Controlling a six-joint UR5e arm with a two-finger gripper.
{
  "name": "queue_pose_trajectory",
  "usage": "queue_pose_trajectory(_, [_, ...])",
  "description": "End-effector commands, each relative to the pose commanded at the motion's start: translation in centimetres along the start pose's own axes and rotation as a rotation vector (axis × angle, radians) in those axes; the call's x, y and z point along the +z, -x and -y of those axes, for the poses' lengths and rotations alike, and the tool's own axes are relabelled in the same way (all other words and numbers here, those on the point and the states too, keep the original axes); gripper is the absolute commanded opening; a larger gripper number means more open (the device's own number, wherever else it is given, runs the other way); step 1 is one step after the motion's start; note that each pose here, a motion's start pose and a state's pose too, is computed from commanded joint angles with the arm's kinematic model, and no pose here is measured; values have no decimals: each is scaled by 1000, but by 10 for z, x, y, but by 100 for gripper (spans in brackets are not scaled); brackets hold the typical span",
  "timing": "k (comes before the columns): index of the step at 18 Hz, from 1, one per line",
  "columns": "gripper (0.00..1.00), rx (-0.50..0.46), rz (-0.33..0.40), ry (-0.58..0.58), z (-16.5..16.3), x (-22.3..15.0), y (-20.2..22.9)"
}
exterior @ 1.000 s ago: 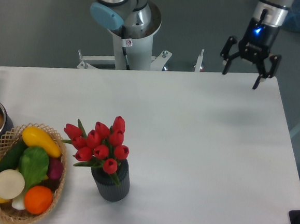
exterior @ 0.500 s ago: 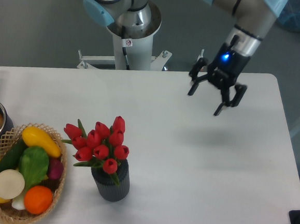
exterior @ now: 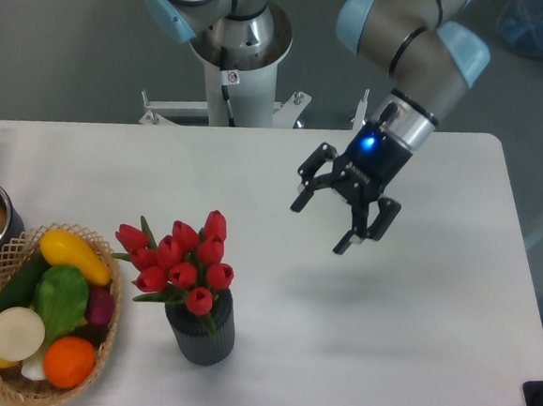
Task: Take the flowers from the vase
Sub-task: 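Move the open gripper down toward the red tulip bouquet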
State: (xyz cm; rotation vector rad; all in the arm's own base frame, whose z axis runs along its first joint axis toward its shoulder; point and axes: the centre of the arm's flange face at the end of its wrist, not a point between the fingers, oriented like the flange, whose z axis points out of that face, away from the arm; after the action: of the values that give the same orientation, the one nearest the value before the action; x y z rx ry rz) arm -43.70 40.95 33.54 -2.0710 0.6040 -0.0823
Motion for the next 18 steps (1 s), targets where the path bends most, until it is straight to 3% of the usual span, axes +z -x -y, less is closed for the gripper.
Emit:
queue_pose_trajectory(8, [100,-45,-64,-20,11,38,-9])
queue_pose_trajectory(12, [100,-89,-72,-153,17,52,-8])
queue_pose_trajectory(18, [100,-95,-110,-165,15,75,-13])
